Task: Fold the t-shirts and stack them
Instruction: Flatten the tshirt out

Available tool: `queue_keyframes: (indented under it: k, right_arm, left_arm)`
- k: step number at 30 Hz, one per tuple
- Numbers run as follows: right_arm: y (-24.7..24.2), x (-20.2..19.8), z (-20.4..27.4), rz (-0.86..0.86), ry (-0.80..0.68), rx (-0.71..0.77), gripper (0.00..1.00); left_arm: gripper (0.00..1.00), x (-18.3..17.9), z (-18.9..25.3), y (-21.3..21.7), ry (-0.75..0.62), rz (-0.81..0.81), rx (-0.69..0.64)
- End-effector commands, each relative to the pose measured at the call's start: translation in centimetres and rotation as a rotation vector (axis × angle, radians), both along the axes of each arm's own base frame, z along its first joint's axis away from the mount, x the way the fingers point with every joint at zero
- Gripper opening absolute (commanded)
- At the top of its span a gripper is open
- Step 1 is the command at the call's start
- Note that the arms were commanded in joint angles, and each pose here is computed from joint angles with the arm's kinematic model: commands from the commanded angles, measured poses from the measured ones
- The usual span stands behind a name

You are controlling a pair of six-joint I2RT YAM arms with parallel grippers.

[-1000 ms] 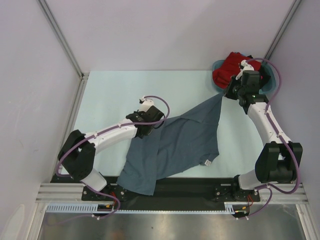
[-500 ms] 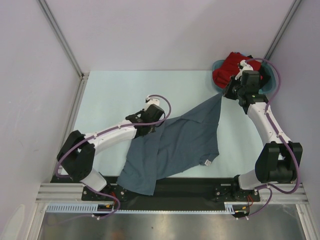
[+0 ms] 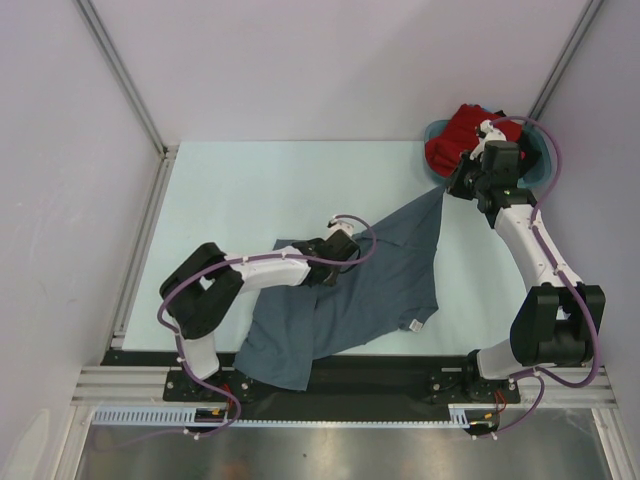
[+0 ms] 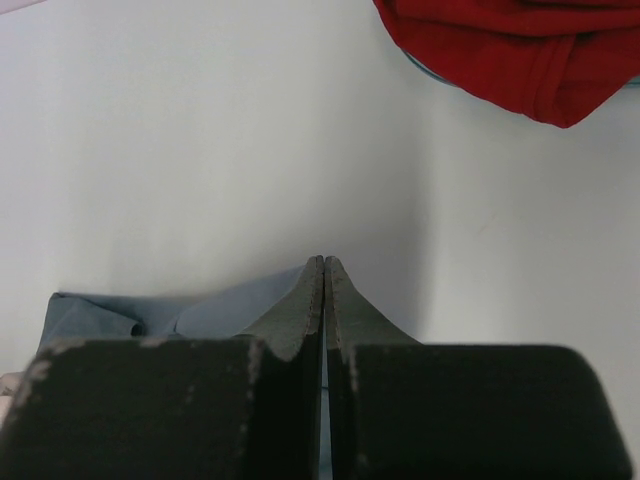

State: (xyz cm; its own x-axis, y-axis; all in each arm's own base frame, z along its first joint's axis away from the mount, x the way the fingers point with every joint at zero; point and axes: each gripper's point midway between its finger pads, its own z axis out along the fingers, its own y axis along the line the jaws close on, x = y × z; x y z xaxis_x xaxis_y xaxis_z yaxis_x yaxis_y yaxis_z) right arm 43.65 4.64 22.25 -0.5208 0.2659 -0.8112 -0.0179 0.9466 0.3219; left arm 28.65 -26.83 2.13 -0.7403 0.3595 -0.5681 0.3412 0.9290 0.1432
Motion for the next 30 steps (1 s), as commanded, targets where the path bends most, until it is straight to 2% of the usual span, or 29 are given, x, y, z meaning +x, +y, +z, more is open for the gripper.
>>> queue_keyframes:
  k: [1, 9, 12, 14, 19, 23, 26, 30]
  right_arm:
    - [0.0, 0.3, 2.4, 0.011, -0.066, -0.004, 0.0]
    - [0.1, 0.2, 2.5, 0.016, -0.066, -0.001, 0.0]
    - [0.1, 0.2, 2.5, 0.016, -0.066, -0.001, 0.0]
    - [0.2, 0.1, 2.4, 0.018, -0.065, -0.001, 0.0]
    - [0.1, 0.1, 2.3, 0.015, -0.062, -0.002, 0.0]
    - [0.2, 0.1, 2.3, 0.018, -0.063, 0.002, 0.0]
    - [0.3, 0.2, 2.4, 0.026, -0.063, 0.008, 0.0]
    - [0.5, 0.2, 2.3, 0.034, -0.062, 0.014, 0.0]
  left_arm:
    - [0.38, 1.2, 1.6, -1.1, -0.057, 0.029, -0.058]
    - [0.29, 1.8, 1.4, 1.1, -0.108, 0.086, 0.069]
    - [0.08, 2.1, 1.2, 2.3, -0.125, 0.109, 0.138]
    - [0.0, 2.1, 1.0, 2.7, -0.129, 0.114, 0.159]
    - [0.0, 1.8, 1.3, 3.6, -0.142, 0.135, 0.177]
    - [0.0, 1.9, 3.7, 5.4, -0.186, 0.197, 0.212]
    - [0.0, 2.4, 6.2, 8.0, -0.235, 0.306, 0.227]
    - [0.0, 2.8, 7.9, 11.3, -0.259, 0.454, 0.164]
